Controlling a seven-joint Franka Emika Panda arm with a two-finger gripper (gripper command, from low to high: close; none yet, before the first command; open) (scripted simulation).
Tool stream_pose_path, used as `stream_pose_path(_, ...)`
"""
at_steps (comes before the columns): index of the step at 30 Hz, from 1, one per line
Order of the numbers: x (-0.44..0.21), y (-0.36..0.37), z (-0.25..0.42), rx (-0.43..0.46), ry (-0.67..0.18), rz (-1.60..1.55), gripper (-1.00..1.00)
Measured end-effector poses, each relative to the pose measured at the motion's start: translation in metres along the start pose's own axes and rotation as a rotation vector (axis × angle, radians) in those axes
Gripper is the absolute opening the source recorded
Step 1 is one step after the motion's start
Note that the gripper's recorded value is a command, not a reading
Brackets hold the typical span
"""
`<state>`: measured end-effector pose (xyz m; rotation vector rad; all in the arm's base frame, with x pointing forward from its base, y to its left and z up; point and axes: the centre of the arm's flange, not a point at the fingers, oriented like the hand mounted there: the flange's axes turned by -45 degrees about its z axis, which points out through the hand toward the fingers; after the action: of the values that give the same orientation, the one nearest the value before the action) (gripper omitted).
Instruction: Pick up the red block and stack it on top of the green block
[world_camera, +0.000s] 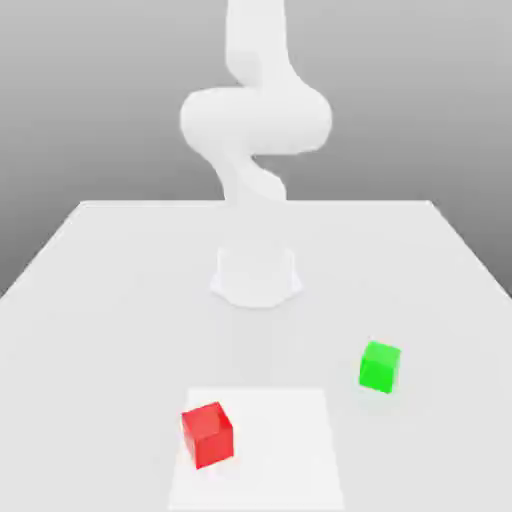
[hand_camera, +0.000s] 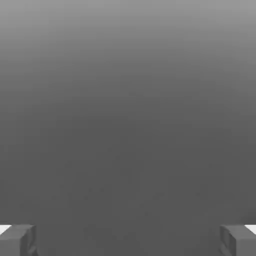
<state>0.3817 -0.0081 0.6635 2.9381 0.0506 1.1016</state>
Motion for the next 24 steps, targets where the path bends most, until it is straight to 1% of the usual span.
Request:
stream_pose_path(6,-0.039,0.017,0.136,0.031,-0.201,-0.112,0.0)
stream_pose_path(12,-0.111,0.029,0.247,0.072,-0.394,-0.22,0.0)
stream_pose_path(17,-0.191,0.039,0.317,0.114,-0.555,-0.308,0.0)
stream_pose_path(21,-0.261,0.047,0.357,0.151,-0.677,-0.373,0.0)
stream_pose_path(24,-0.29,0.047,0.382,0.16,-0.7,-0.389,0.0)
